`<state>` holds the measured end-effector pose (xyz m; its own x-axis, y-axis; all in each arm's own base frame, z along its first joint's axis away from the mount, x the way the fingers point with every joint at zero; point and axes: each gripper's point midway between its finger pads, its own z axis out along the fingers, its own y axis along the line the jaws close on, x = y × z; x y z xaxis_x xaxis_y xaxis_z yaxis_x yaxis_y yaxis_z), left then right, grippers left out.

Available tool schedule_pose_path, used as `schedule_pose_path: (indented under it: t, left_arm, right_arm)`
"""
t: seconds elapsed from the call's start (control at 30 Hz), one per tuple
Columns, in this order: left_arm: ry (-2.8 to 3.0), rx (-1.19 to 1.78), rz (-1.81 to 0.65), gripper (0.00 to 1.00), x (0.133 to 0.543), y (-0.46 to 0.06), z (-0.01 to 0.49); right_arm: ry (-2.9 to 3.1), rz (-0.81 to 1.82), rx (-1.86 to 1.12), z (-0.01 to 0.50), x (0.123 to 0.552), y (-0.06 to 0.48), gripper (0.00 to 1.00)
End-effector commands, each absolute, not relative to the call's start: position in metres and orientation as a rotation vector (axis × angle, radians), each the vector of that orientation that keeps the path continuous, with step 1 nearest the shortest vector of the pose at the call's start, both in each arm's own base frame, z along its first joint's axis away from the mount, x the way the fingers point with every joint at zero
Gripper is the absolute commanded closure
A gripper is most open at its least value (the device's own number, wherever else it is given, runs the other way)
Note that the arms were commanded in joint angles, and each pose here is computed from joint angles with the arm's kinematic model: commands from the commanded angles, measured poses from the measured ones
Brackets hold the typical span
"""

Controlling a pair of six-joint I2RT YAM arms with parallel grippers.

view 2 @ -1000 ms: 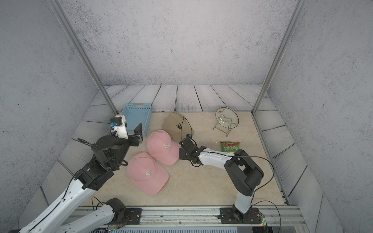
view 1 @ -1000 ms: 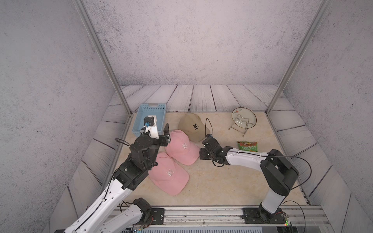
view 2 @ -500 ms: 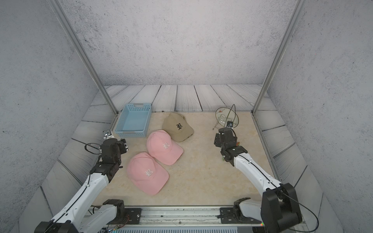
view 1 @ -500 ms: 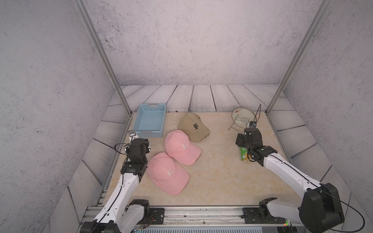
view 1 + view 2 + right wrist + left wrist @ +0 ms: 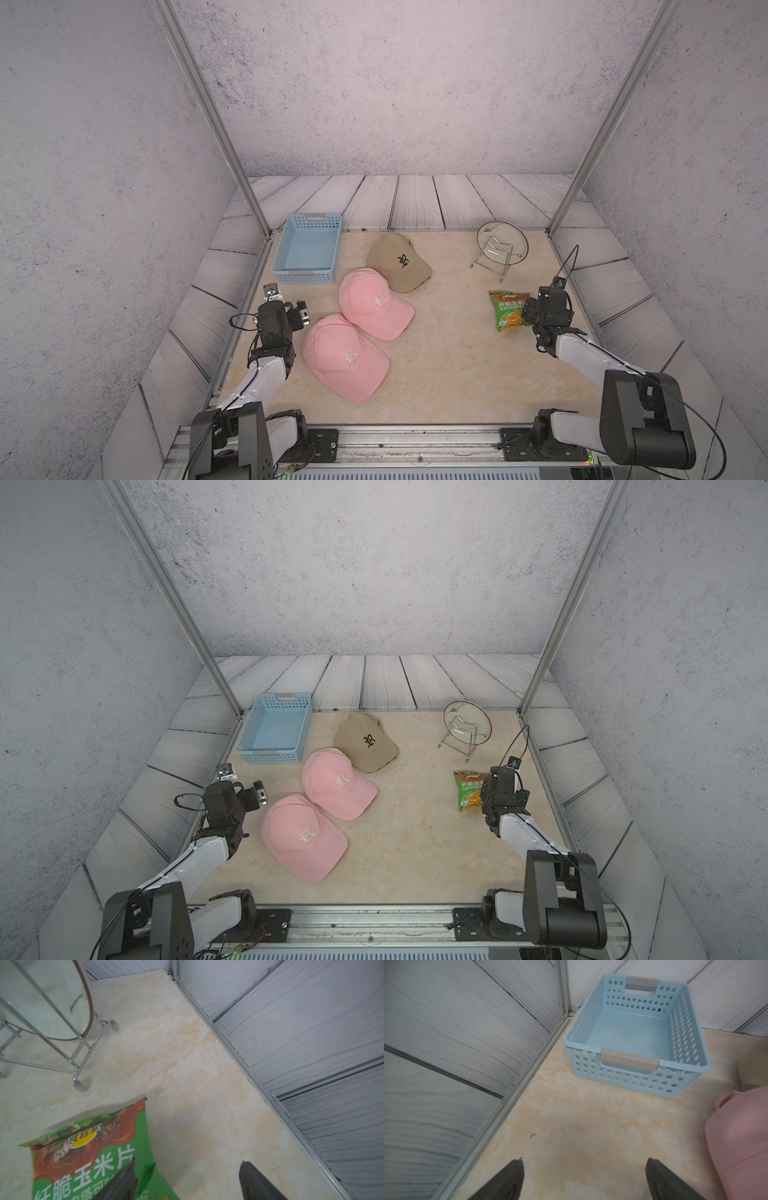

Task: Turn the baseball cap inside out
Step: Reset both arms

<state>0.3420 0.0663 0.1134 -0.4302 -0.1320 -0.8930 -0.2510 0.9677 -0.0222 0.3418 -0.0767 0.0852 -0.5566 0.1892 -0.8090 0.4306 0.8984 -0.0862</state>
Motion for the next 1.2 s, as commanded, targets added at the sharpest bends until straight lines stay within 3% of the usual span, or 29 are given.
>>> schedule_pose_path:
  t: [0.0, 0.2, 0.53, 1.17]
  left_arm:
    - [1.918, -0.168, 0.023, 0.02, 0.362, 0.05, 0.133]
    - [1.85, -0.149, -0.074, 0.02, 0.378, 0.042, 0.127]
    - [1.852, -0.017, -0.095, 0.02, 0.397, 0.019, 0.105]
    - [1.929, -0.091, 0.01, 0.02, 0.4, 0.028, 0.099]
  right_arm:
    - [2.022, -0.259, 0.342, 0.11, 0.367, -0.066, 0.16]
    - [1.93, -0.13, 0.261, 0.117, 0.378, -0.048, 0.0]
    - [1.859, -0.05, 0.187, 0.096, 0.379, -0.033, 0.0]
    - [1.817, -0.041, 0.161, 0.098, 0.383, -0.03, 0.0]
